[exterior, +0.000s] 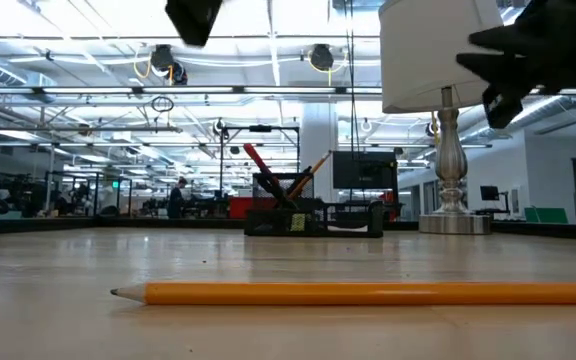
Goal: Pick and place office supplies into organizer
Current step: Put the yellow pencil into the desk organizer
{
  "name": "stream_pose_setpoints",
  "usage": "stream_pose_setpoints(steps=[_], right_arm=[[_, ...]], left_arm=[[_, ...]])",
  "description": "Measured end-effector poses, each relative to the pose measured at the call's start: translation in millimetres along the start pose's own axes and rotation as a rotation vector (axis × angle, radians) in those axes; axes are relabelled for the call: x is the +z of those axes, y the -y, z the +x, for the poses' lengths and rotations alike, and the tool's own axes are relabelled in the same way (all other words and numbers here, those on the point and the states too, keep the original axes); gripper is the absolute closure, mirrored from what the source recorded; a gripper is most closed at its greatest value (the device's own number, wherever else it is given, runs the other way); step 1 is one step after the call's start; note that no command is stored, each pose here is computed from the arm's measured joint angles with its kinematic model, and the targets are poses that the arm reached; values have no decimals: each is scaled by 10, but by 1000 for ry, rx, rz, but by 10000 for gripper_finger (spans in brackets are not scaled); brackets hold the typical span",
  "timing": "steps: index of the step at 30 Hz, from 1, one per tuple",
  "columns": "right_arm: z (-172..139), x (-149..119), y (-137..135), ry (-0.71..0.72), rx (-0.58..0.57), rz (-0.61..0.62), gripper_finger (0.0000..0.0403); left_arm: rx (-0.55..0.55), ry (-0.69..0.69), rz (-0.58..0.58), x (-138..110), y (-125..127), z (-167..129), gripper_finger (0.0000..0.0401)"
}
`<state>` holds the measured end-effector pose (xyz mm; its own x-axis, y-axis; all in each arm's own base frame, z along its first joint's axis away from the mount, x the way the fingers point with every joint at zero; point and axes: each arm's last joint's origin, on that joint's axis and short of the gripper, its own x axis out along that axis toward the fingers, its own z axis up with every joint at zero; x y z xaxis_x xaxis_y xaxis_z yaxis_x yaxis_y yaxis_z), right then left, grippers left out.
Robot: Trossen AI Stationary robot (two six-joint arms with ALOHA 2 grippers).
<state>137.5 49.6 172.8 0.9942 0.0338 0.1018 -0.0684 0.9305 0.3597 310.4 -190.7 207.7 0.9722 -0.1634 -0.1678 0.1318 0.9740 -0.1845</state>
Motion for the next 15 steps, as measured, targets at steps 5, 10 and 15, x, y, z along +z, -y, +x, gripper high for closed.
stream_pose_setpoints(steps=[5,10,15], right_arm=[[-21,-144,-155,-188,236,247,303],[-57,-298,-291,-267,242,233,303],[73,-317,-499,-249,263,183,303]], left_arm=[[-46,135,39,-115,-193,-219,157],[-128,152,-26,-174,-226,-278,157],[-190,187,19,-123,-141,-296,157]])
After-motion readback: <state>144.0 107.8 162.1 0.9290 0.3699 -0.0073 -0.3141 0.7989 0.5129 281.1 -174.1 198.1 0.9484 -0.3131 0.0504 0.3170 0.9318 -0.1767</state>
